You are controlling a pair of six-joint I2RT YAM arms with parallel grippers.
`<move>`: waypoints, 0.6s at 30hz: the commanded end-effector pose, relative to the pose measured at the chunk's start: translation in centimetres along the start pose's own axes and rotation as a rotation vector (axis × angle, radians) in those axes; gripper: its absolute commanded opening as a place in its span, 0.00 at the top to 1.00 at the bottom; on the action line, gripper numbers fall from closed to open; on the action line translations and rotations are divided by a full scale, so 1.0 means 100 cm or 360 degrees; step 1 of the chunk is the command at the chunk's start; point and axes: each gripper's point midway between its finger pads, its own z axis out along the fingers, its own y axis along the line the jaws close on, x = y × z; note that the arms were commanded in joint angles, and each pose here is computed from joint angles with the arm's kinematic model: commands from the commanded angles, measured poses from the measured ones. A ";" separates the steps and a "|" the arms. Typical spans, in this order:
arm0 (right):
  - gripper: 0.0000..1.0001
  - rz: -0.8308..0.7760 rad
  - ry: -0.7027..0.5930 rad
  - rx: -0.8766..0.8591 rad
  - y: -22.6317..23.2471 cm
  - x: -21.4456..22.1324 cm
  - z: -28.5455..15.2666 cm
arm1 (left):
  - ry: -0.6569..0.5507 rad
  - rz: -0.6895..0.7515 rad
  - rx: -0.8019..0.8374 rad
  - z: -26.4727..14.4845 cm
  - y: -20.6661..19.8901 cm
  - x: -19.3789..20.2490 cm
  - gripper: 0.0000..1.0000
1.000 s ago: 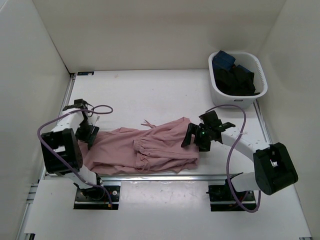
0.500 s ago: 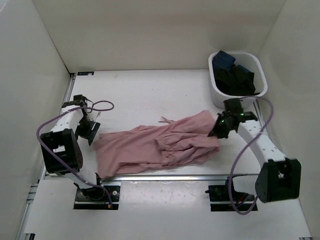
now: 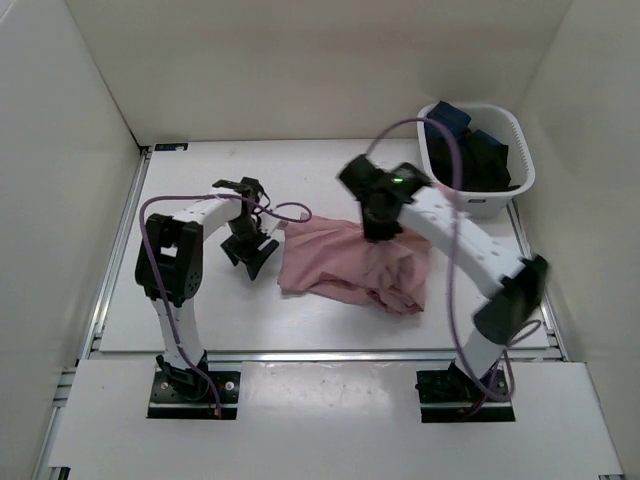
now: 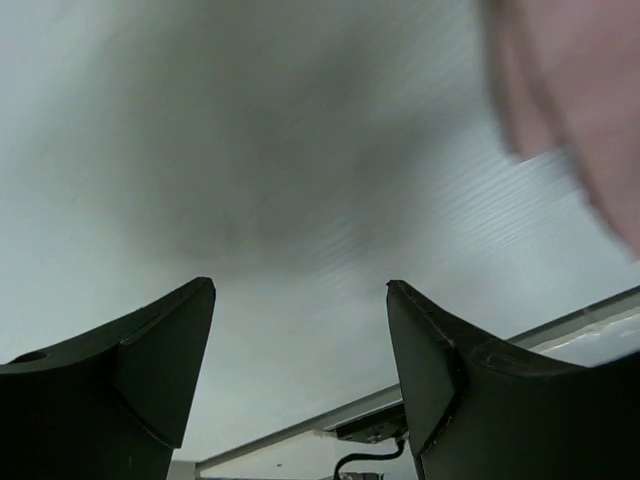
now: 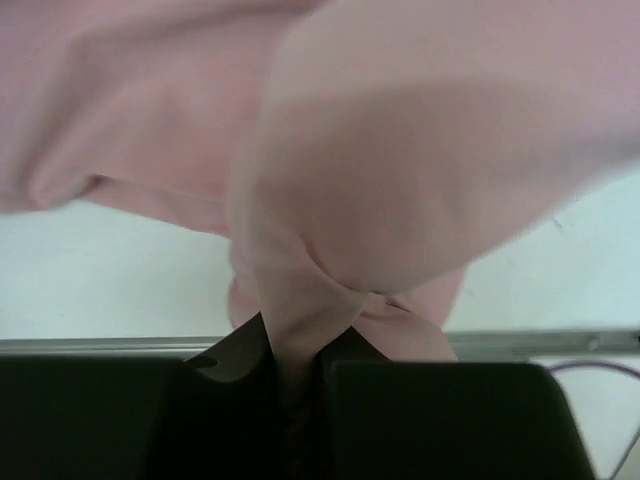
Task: Fold and stack the trousers
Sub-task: Fold the trousers
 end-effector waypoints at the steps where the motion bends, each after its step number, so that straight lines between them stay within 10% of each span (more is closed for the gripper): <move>1: 1.00 -0.0232 -0.0006 0.0097 0.053 -0.011 0.004 | -0.0039 0.0057 0.0184 0.008 -0.029 -0.017 0.19; 15: 1.00 -0.0216 -0.0211 -0.0650 0.197 -0.063 -0.005 | -0.0037 -0.0021 0.0327 0.054 -0.036 -0.031 0.86; 18: 1.00 -0.0198 -0.0297 -0.0719 0.202 -0.069 -0.018 | -0.0123 -0.0046 0.0331 0.039 -0.031 -0.035 0.86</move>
